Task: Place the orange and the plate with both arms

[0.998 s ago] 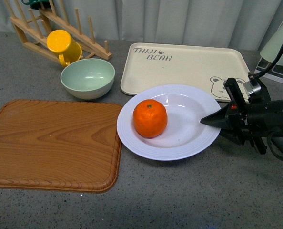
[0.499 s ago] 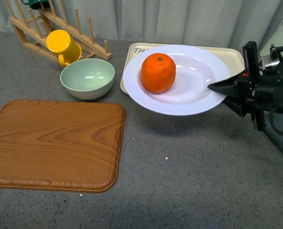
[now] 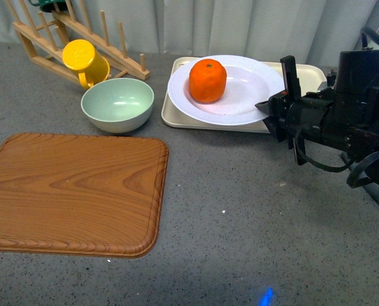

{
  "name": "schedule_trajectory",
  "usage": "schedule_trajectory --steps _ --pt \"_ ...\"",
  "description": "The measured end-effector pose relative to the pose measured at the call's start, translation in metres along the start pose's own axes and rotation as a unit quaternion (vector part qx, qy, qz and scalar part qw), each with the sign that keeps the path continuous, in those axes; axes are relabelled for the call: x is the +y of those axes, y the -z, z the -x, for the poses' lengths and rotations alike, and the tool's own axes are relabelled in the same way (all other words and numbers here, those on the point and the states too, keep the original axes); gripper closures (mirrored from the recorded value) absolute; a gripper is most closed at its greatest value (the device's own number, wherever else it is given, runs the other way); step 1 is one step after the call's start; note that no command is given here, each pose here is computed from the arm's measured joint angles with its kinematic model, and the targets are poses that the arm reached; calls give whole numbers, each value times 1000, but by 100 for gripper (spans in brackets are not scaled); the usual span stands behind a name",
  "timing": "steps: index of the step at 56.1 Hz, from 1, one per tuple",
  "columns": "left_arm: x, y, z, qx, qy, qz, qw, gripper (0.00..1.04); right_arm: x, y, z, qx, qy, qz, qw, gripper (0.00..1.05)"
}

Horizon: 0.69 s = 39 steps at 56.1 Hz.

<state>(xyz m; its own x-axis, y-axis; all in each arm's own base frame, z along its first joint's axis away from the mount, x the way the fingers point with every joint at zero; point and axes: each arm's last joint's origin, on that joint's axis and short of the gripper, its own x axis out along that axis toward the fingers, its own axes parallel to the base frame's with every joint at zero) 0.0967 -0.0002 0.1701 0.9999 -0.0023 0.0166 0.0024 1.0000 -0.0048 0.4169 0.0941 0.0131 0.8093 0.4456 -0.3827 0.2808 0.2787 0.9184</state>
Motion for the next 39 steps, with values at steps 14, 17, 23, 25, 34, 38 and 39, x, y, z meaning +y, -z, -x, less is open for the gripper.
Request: schedule_trajectory --steps 14,17,23,25,34,38,39 --pt "0 0 0 0 0 0 1000 6 -5 -3 -19 -34 15 -30 999 101" --pt "0 0 0 0 0 0 1000 6 -7 -3 -21 -34 20 -32 999 101" --pt "0 0 0 0 0 0 1000 6 -9 -4 -24 -32 31 -34 998 101" --pt "0 0 0 0 0 0 1000 6 -9 -4 -25 -33 31 -35 998 101" --pt "0 0 0 0 0 0 1000 6 -8 -7 -27 -30 32 -34 998 85" --pt "0 0 0 0 0 0 1000 6 -8 -8 -26 -27 32 -34 999 74" --pt "0 0 0 0 0 0 1000 6 -8 -9 -26 -27 32 -35 999 71"
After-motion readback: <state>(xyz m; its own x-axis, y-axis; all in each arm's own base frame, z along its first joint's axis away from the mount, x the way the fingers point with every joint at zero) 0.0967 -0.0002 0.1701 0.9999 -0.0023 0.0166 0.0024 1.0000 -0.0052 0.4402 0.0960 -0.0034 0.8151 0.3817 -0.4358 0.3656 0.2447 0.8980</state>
